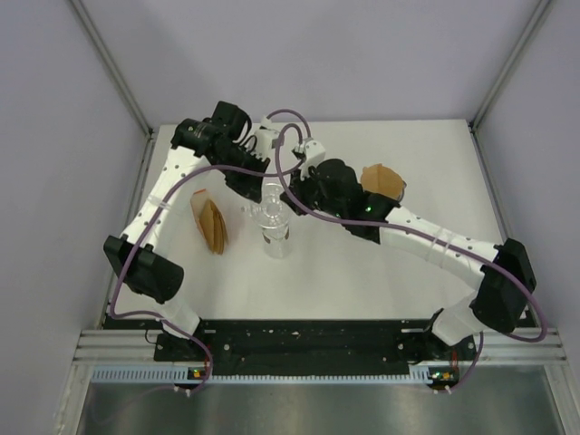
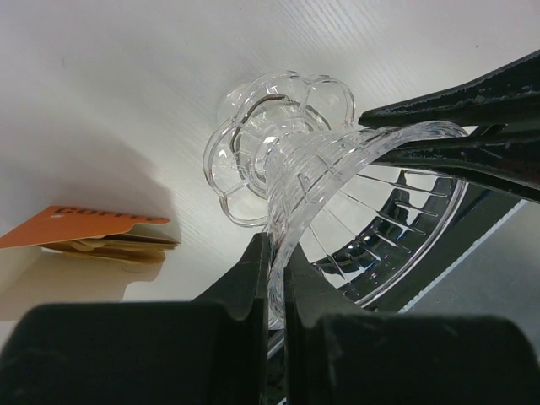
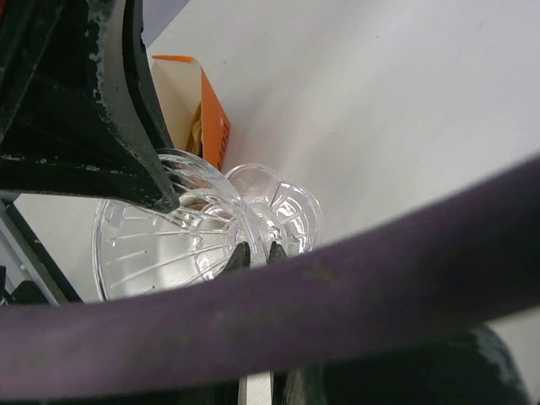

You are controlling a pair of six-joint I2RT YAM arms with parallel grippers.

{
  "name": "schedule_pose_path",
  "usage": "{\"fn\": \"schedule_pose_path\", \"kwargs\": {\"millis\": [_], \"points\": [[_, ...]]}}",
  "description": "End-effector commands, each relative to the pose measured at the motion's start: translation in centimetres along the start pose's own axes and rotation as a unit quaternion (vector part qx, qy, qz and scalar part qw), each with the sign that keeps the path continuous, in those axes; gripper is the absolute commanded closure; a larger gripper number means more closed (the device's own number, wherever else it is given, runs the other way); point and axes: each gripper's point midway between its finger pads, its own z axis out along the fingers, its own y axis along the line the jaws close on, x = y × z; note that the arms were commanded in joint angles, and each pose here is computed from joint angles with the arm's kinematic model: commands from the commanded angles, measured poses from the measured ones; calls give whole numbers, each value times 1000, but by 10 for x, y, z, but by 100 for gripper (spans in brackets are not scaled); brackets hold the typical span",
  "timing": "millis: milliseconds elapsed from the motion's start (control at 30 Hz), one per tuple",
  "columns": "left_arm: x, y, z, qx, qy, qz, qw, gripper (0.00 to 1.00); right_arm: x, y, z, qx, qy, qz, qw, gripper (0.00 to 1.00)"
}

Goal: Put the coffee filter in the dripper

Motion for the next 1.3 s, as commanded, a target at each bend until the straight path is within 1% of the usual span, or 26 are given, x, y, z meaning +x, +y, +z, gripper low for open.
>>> {"fn": "schedule_pose_path", "kwargs": {"millis": [0,33,67,133,167,200,367,467,667,867,1100,1267], "points": [[37,-29,-32,42,48,-13,998,91,-18,12,0,-15,-6,10,1000,100],[36,-29,-34,40,43,-13,998,79,-18,13,1,-17,0,15,1000,100],[34,-27,-39,33,35,-11,999,61,-12,18,3,-36,17,25,999,100],[30,-19,-49,13,18,-9,1000,35,-14,19,3,-54,31,48,997,100],[29,-15,-53,4,10,-12,1000,24,-15,21,2,-60,34,54,996,100],[26,-10,-60,-4,-5,-15,1000,17,-17,21,1,-60,37,57,996,100],[22,7,-85,-1,-65,-46,997,13,-13,21,3,-64,78,66,993,100],[27,22,-92,-12,-79,-70,994,13,-7,19,5,-69,103,69,990,100],[42,44,-90,-37,-79,-99,991,13,5,6,14,-44,142,55,987,100],[53,65,-85,-77,-77,-117,987,13,11,-6,19,-23,151,47,987,100],[58,66,-80,-78,-72,-119,987,14,12,-11,27,-22,156,51,986,100],[59,67,-78,-78,-68,-119,988,14,1,-10,27,-26,144,48,988,100]]}}
